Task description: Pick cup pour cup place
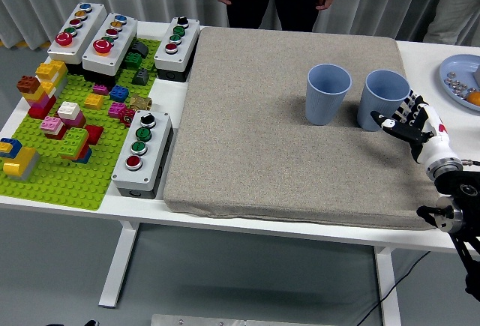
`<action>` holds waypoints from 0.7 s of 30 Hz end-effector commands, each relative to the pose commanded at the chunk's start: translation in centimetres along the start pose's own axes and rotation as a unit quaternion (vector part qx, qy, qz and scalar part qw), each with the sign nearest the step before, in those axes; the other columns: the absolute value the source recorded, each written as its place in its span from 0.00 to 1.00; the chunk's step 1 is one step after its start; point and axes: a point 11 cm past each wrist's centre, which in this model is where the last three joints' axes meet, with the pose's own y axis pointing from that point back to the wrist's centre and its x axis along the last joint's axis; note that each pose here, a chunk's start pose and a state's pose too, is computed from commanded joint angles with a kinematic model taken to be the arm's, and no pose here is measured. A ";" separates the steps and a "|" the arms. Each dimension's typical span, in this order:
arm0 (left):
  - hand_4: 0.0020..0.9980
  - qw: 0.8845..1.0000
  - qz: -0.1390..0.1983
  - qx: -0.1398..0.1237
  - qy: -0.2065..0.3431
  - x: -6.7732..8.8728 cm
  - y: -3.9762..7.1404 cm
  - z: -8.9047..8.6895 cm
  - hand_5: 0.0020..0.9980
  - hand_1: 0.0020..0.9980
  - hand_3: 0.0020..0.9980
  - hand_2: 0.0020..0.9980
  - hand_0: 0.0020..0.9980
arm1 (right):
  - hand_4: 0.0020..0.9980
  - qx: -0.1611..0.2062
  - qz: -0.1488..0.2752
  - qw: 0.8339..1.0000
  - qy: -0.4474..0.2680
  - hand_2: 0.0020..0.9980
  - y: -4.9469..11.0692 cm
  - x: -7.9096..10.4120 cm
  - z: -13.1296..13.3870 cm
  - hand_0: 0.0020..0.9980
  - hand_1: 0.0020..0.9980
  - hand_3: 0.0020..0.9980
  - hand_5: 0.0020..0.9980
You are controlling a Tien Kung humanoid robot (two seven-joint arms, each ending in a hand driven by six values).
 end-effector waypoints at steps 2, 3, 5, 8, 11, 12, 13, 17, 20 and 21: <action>0.51 1.000 0.000 0.000 0.000 0.0 0.0 0.0 0.99 0.79 0.73 0.85 0.78 | 0.85 0.000 -0.001 1.000 0.001 0.95 -0.1 -0.2 0.0 0.94 0.89 0.95 0.17; 0.51 1.000 0.000 0.001 0.000 0.0 0.0 -0.1 0.99 0.79 0.73 0.85 0.78 | 0.85 -0.001 -0.003 1.000 0.000 0.95 -0.1 -0.4 0.0 0.94 0.89 0.95 0.17; 0.51 1.000 0.000 0.001 0.000 0.0 0.0 -0.1 0.99 0.79 0.73 0.85 0.78 | 0.85 -0.001 -0.004 1.000 0.000 0.95 -0.2 -0.5 0.0 0.94 0.89 0.95 0.17; 0.51 1.000 0.001 0.001 -0.001 0.1 0.0 -0.1 0.99 0.79 0.73 0.85 0.78 | 0.85 -0.001 -0.005 1.000 -0.001 0.95 -0.3 -0.6 -0.1 0.94 0.89 0.95 0.17; 0.51 1.000 0.001 0.001 -0.001 0.1 0.0 -0.1 0.99 0.79 0.73 0.85 0.78 | 0.85 -0.002 -0.004 1.000 -0.001 0.95 -0.4 -0.6 -0.1 0.94 0.89 0.95 0.17; 0.51 1.000 0.001 0.001 -0.001 0.1 0.0 -0.1 0.99 0.79 0.73 0.85 0.78 | 0.85 -0.002 -0.003 1.000 -0.001 0.95 -0.4 -0.6 -0.1 0.94 0.89 0.95 0.17; 0.51 1.000 0.001 0.001 -0.002 0.1 0.0 -0.1 0.99 0.79 0.73 0.85 0.78 | 0.85 -0.002 -0.003 1.000 -0.002 0.95 -0.4 -0.6 -0.1 0.94 0.89 0.95 0.17; 0.51 1.000 0.001 0.002 -0.002 0.1 0.0 -0.2 0.99 0.79 0.73 0.85 0.78 | 0.84 -0.005 -0.003 1.000 -0.003 0.95 -0.4 -0.7 0.1 0.94 0.89 0.94 0.17; 0.51 1.000 0.001 0.003 -0.002 0.1 0.0 -0.3 0.99 0.79 0.73 0.85 0.78 | 0.84 -0.006 -0.003 1.000 -0.004 0.95 -0.4 -0.8 0.2 0.94 0.89 0.94 0.17; 0.51 1.000 0.001 0.002 -0.002 0.1 0.0 -0.2 0.99 0.79 0.73 0.85 0.78 | 0.84 -0.006 -0.004 1.000 -0.004 0.95 -0.5 -0.8 0.2 0.94 0.89 0.94 0.17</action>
